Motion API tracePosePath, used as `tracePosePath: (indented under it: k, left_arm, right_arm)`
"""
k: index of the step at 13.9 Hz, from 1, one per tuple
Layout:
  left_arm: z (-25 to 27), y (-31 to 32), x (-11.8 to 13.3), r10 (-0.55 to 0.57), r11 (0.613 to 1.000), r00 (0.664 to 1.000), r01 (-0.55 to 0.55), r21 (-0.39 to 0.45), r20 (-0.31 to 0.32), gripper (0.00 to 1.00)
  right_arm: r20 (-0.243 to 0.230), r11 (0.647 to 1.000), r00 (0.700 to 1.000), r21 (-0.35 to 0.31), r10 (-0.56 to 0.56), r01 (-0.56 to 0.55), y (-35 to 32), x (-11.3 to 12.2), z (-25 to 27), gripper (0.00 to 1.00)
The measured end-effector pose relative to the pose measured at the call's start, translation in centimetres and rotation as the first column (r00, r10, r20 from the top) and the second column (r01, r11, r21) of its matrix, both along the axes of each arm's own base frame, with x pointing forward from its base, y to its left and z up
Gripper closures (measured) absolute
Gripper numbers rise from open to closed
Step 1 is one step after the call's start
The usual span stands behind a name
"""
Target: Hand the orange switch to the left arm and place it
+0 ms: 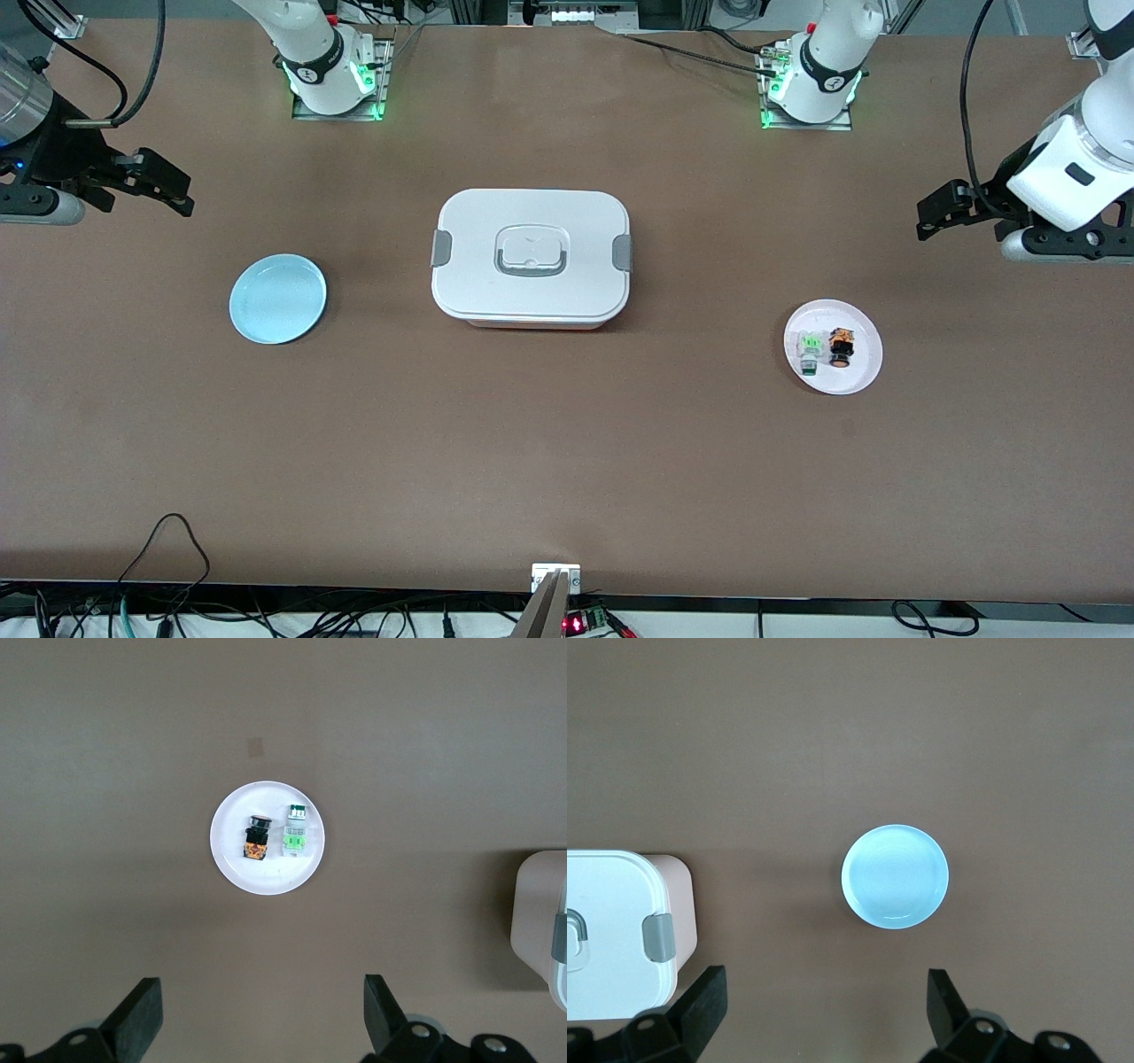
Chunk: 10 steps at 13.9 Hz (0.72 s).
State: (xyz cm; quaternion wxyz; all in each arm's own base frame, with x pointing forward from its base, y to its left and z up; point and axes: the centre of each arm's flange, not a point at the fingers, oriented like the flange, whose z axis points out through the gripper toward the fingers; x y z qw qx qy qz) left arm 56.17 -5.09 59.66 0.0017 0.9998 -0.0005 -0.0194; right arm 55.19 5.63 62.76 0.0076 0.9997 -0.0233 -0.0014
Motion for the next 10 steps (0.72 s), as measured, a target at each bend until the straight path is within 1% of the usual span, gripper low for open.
tracePosePath:
  k: [4, 10]
  left_arm:
    - [0.68, -0.08, -0.4, -0.002, 1.0, 1.0, 0.002, -0.001, 0.018, 0.0]
    - [0.65, 0.52, -0.32, 0.009, 1.0, 1.0, -0.009, -0.001, 0.019, 0.0]
  right_arm:
    - [0.0, 1.0, 1.0, 0.0, 0.0, 0.0, -0.03, 0.0, 0.0, 0.0]
    - [0.0, 1.0, 1.0, 0.0, 0.0, 0.0, -0.03, 0.0, 0.0, 0.0]
